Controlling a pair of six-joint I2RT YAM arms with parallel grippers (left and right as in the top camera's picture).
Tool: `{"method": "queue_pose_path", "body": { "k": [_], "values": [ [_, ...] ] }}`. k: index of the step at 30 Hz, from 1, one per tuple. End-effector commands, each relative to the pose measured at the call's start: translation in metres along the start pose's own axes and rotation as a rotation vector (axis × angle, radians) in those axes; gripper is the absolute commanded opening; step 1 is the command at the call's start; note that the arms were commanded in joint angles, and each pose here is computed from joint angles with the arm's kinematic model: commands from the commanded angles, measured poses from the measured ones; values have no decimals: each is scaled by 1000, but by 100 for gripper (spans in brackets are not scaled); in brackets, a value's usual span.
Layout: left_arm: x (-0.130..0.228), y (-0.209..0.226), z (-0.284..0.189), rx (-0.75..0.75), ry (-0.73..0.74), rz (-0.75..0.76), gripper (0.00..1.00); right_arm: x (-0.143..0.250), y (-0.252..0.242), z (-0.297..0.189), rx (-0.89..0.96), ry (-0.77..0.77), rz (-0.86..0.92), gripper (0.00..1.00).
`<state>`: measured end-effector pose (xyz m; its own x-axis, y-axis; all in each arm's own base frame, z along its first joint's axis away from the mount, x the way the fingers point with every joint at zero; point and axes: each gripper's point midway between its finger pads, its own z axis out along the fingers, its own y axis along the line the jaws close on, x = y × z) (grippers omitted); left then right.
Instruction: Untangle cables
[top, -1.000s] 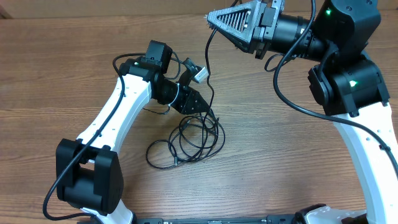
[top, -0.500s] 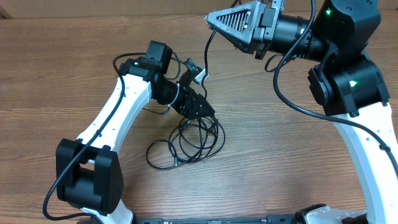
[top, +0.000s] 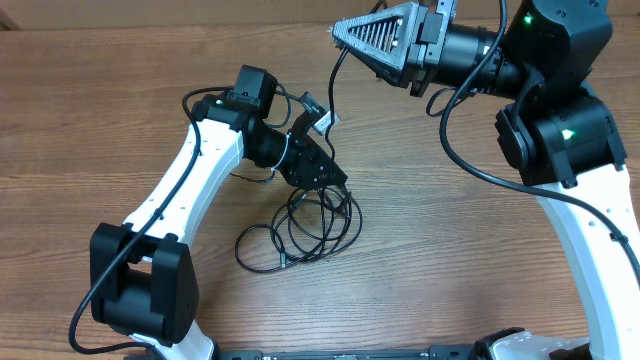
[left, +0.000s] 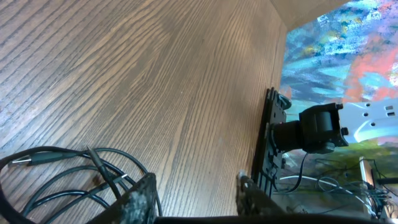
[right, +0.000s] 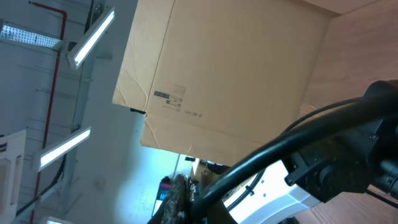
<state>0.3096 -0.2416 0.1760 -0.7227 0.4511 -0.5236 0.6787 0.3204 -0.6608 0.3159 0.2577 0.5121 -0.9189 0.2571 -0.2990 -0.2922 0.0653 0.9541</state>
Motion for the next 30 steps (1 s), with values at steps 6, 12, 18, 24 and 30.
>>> {"method": "queue_pose_path", "body": {
  "k": [6, 12, 18, 24, 30],
  "values": [
    [-5, -5, 0, 29, -13, 26, 4, 0, 8, -2, -14, 1, -12, 4],
    [-5, -5, 0, 29, -13, 26, 4, 0, 8, -2, -14, 1, -11, 4],
    [-5, -6, 0, 35, -16, 14, 4, -1, 8, -3, -12, -3, -20, 4],
    [-16, -4, -17, 46, -69, -93, 4, -17, -8, -17, 40, -55, -12, 4],
    [-31, -2, -44, 11, -131, -204, 4, -39, -38, -44, 136, -126, 2, 12]
  ]
}}
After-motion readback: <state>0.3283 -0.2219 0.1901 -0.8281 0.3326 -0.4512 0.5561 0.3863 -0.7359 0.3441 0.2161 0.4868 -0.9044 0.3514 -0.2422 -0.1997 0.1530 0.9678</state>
